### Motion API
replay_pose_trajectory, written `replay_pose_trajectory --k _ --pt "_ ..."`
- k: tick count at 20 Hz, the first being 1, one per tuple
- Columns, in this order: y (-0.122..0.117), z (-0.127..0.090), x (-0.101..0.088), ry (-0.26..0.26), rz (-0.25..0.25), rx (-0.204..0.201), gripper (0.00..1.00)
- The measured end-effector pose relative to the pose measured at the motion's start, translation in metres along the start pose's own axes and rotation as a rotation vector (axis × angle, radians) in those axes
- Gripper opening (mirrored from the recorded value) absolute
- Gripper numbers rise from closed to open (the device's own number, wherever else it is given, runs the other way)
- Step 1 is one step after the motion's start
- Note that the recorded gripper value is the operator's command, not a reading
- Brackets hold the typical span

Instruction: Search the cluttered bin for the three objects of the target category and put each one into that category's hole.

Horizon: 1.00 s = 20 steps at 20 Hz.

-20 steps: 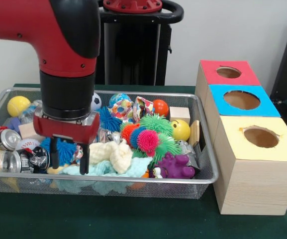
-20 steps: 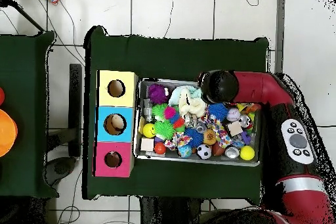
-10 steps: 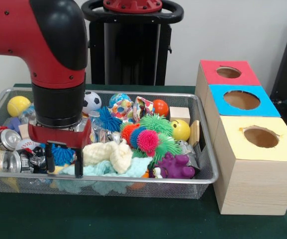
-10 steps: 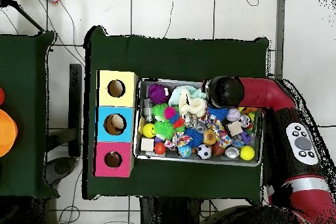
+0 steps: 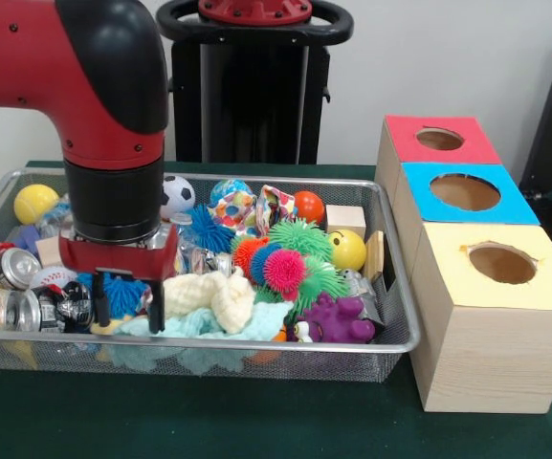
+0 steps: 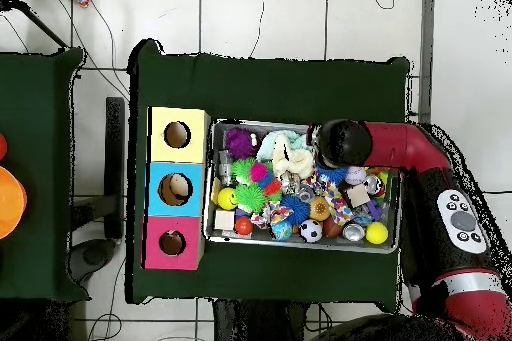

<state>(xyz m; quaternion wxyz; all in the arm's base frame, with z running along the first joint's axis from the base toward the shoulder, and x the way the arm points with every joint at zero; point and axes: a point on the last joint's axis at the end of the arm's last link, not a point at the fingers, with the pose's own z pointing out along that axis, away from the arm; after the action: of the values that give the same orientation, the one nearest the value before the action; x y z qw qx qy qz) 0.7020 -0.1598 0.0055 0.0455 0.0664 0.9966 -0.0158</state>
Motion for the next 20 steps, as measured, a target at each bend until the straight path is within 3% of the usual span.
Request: replay_pose_trajectory --k 7,20 --pt "0.005 0.005 0.012 0.026 -0.012 -0.008 1.00" --pt "0.006 0.007 0.014 0.034 -0.013 -0.011 1.00"
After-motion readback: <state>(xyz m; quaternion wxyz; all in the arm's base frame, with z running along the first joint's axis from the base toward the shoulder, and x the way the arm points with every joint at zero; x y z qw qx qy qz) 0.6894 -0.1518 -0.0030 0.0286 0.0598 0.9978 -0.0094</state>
